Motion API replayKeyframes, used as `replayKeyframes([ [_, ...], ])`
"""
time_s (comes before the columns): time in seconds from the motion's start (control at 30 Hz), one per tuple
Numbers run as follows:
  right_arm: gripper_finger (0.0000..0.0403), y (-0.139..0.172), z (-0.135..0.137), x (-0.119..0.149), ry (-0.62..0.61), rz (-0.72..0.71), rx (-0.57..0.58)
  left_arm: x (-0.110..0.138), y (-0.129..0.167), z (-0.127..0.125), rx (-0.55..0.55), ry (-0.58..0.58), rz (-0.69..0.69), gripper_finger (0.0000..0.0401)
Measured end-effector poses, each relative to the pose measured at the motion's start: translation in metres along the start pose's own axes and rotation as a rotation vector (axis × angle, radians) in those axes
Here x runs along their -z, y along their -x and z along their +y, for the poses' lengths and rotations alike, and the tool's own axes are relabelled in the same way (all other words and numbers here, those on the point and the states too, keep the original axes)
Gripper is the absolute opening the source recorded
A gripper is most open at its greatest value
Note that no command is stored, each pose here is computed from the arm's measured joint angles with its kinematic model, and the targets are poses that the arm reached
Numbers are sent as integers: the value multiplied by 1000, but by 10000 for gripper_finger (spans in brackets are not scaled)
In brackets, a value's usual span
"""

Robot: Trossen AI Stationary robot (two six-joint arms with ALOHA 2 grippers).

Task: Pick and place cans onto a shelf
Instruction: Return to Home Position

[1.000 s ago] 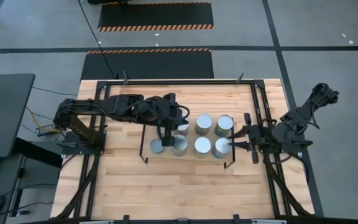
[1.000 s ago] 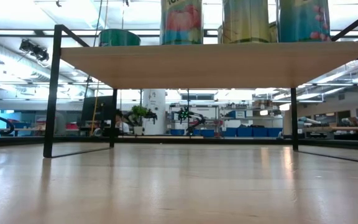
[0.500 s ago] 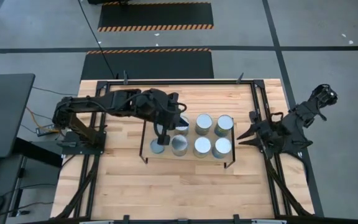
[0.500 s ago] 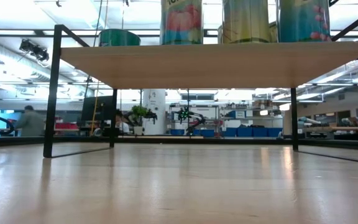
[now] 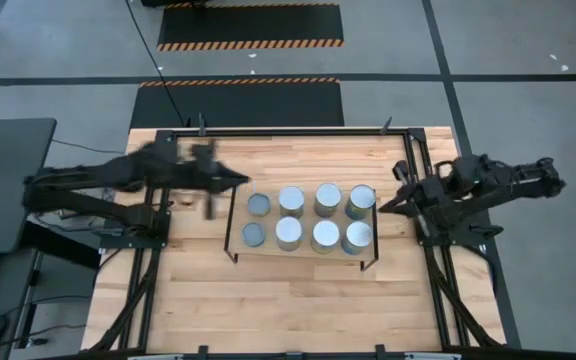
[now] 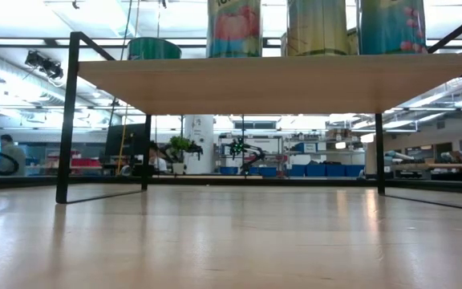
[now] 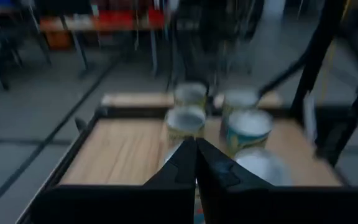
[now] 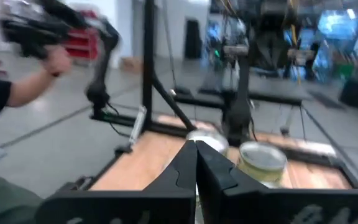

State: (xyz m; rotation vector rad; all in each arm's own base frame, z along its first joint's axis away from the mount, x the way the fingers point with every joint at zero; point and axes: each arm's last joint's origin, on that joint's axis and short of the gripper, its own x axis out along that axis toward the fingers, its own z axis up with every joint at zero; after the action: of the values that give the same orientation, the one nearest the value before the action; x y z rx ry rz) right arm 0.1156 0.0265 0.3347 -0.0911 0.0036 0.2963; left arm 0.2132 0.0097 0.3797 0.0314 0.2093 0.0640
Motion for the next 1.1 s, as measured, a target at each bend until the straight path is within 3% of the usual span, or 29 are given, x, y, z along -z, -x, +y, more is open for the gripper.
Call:
replayKeyframes([
  [0.13, 5, 20, 2, 4, 49, -99, -38, 25, 52, -1, -25, 69, -150, 13],
  [0.23, 5, 37, 4, 12, 29, -146, -6, 49, 83, 3, -155, 143, -212, 12],
  [0.3, 7, 48, 5, 16, 1, -181, 16, 64, 101, 6, -239, 181, -218, 12],
  [0.4, 15, 63, 6, 26, -32, -160, 54, 84, 117, 7, -263, 287, -225, 13],
  [0.57, 20, 72, 9, 47, -294, -97, 43, 105, 125, 8, -288, 392, -241, 15],
  [0.63, 21, 69, 10, 54, -351, -95, 28, 112, 124, 7, -258, 440, -186, 16],
  [0.73, 21, 65, 13, 59, -266, -147, -63, 125, 118, 3, -180, 387, -89, 15],
  [0.83, 21, 60, 13, 65, -229, -242, -80, 132, 112, 3, -168, 344, -147, 14],
  [1.1, 21, 46, 17, 84, -137, -300, -223, 167, 115, 0, -88, 225, -259, 15],
])
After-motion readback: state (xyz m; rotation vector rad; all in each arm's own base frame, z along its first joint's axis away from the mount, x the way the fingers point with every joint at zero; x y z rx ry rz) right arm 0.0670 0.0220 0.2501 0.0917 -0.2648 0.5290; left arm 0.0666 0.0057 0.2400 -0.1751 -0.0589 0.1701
